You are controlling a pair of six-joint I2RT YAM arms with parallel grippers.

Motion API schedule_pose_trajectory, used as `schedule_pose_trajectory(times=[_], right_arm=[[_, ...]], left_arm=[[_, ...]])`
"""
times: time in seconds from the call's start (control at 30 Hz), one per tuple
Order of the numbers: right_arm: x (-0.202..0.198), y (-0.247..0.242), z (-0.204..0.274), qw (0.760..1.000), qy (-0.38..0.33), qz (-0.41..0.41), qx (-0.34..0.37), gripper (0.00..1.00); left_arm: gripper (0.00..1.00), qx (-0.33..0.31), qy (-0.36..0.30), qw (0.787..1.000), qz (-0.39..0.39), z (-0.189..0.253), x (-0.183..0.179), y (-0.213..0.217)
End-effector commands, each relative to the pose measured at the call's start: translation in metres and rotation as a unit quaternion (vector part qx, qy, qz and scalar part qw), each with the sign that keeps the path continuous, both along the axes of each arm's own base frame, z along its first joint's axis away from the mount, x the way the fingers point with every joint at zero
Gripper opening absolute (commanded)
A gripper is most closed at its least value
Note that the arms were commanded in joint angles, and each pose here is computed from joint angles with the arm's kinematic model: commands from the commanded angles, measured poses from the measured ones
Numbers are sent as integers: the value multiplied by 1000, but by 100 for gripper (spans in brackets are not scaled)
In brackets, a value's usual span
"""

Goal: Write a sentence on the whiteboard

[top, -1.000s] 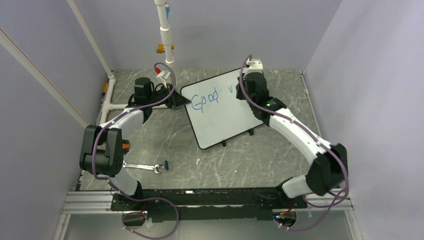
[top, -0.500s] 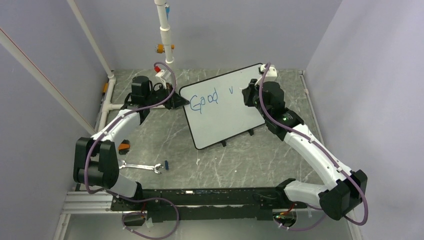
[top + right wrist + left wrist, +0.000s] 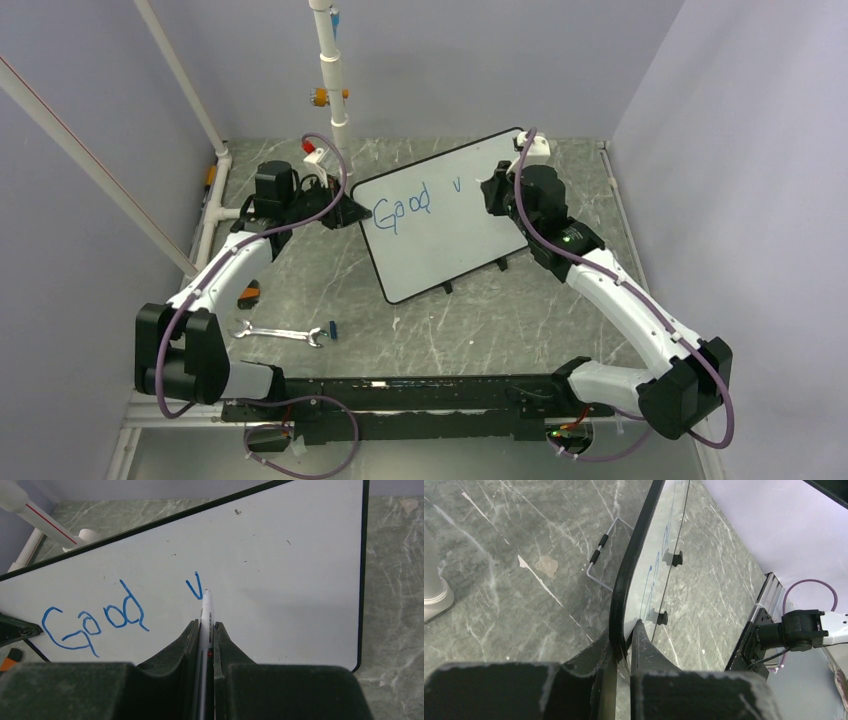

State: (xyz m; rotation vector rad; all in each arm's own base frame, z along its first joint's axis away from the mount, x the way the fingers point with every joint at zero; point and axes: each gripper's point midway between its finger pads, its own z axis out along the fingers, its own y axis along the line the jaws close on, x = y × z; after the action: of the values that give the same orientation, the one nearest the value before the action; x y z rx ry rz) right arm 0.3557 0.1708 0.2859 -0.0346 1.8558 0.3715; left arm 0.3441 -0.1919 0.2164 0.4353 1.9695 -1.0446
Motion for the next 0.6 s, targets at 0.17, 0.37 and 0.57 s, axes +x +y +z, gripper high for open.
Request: schedule_pose_trajectory(times=[0.17, 0.37, 0.57], right_arm=[[20, 18, 9, 999, -25, 25, 9, 0], [32, 31, 1, 999, -20, 38, 13, 0], [46, 27, 8, 999, -34, 15, 4, 0]], left_arm=[[0, 81, -56, 994, 53, -17, 18, 25], [0, 87, -57, 993, 56, -17, 21, 26], [0, 91, -59, 992, 58, -17, 23, 27]])
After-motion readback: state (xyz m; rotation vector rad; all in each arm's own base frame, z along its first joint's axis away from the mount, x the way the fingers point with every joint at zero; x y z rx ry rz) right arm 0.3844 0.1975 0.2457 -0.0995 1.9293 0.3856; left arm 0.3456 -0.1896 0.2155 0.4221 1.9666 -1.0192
